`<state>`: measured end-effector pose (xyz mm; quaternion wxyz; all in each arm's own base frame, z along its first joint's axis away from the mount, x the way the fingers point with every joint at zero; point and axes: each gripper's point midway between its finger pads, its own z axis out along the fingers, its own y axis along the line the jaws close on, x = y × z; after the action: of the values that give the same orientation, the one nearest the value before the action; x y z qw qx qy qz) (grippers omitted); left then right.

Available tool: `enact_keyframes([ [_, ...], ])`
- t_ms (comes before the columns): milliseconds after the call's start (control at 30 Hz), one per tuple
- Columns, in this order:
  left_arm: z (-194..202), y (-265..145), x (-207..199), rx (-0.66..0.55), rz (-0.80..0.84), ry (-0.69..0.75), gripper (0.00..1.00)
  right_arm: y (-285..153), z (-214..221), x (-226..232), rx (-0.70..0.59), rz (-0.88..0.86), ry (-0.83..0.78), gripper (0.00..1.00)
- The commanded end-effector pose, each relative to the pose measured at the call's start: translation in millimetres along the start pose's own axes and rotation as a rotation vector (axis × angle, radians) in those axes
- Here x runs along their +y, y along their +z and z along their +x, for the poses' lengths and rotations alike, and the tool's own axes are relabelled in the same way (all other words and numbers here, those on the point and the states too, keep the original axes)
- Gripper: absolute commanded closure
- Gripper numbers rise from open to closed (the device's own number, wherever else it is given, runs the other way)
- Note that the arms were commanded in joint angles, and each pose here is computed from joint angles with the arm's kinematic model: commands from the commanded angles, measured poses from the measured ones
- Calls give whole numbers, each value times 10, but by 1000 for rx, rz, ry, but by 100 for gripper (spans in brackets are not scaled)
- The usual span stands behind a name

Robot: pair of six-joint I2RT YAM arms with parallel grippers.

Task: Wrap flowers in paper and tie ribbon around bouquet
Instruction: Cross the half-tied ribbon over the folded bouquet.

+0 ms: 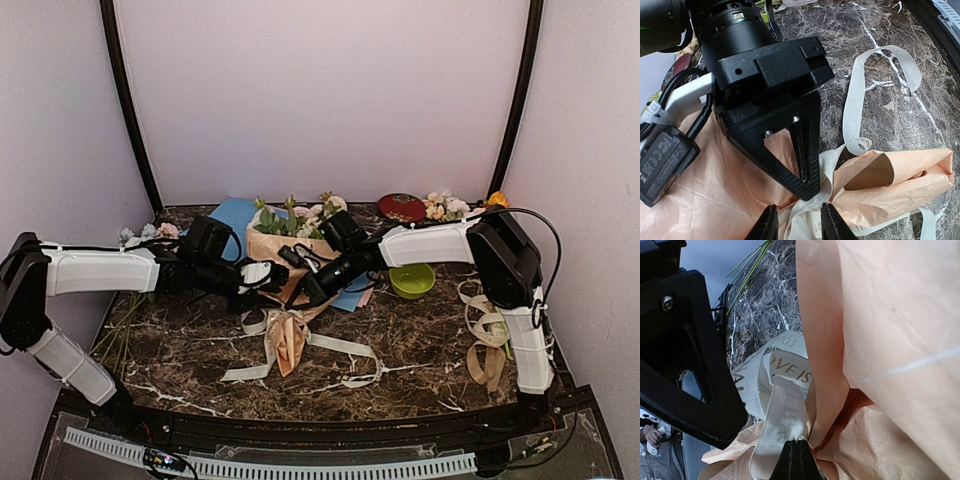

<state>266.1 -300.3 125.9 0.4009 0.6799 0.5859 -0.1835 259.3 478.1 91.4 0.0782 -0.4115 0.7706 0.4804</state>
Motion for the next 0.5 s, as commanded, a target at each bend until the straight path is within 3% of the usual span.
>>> enact_keyframes([
  [0, -18, 39, -83, 3, 45, 47, 69, -187, -278, 237, -64, -18, -78, 100],
  [467, 117, 54, 76, 71, -62, 91, 82, -236, -394, 370, -107, -73, -78, 100],
])
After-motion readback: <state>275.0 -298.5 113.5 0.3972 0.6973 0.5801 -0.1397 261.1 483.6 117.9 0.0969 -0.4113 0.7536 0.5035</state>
